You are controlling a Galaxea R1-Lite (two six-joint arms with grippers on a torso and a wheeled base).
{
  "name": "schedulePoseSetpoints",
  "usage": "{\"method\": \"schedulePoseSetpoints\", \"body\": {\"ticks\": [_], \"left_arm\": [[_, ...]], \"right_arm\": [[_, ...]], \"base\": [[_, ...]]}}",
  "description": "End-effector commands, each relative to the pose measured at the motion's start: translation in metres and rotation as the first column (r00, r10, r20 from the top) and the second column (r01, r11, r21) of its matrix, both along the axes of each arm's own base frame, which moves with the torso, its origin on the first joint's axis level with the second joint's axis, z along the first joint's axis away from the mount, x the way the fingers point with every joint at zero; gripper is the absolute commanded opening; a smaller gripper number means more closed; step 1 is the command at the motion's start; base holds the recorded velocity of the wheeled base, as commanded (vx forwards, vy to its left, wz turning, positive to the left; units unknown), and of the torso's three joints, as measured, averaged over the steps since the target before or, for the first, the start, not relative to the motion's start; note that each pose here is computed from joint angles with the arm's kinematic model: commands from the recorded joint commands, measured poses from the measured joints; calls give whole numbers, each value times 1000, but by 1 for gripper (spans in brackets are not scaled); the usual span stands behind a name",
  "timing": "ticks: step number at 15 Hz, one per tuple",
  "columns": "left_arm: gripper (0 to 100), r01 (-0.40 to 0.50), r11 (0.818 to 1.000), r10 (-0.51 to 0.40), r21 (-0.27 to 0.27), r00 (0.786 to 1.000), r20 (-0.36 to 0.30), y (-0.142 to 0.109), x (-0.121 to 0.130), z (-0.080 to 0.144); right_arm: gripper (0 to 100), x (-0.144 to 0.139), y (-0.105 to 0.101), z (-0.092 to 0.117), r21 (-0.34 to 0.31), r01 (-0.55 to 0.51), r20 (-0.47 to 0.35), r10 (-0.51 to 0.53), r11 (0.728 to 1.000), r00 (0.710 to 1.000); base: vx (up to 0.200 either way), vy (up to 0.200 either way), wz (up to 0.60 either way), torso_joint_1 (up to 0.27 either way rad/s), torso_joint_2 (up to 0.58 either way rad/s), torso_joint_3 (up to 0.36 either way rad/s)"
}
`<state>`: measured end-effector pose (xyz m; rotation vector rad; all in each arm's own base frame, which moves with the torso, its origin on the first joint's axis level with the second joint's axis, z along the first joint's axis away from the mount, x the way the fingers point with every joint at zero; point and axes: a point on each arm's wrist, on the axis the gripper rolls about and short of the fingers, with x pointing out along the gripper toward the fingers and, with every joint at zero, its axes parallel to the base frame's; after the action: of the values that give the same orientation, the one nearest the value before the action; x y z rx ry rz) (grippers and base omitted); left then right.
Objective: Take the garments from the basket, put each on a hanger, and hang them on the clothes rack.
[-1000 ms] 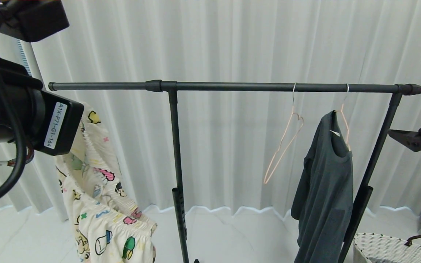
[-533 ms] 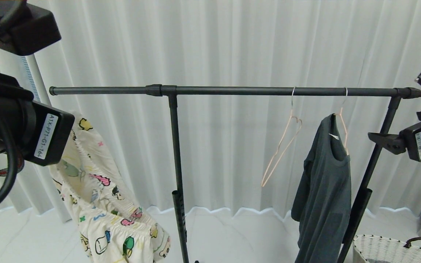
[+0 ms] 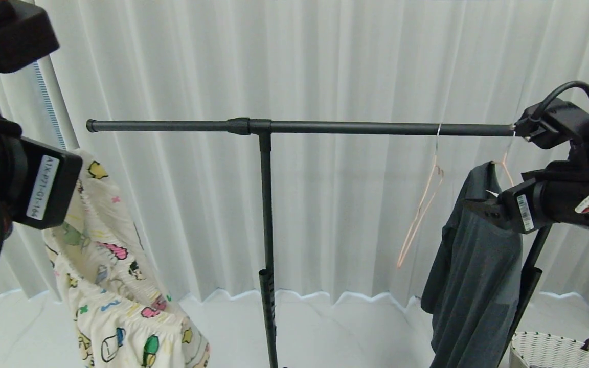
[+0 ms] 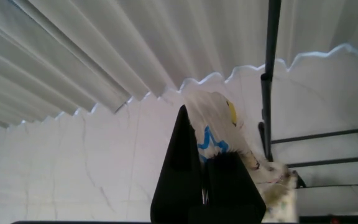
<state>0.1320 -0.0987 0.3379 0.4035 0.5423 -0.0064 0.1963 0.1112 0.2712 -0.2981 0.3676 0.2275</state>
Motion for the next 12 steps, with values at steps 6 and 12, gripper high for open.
{"method": "schedulePoseSetpoints", "body": {"ticks": [6,12], "left_arm": [[0,6,1000,-6,-3,1000,1,-1,0,0],[0,8,1000,-7,-15,1000,14,2,-4,3]], "right_arm": [[100,41,26,-18,78,48,-53,-44,996,998],[100,91,55,-42,155,193,-135,-172,969,976]], "base": [[0,0,0,0,0,0],[0,0,0,0,0,0]]}}
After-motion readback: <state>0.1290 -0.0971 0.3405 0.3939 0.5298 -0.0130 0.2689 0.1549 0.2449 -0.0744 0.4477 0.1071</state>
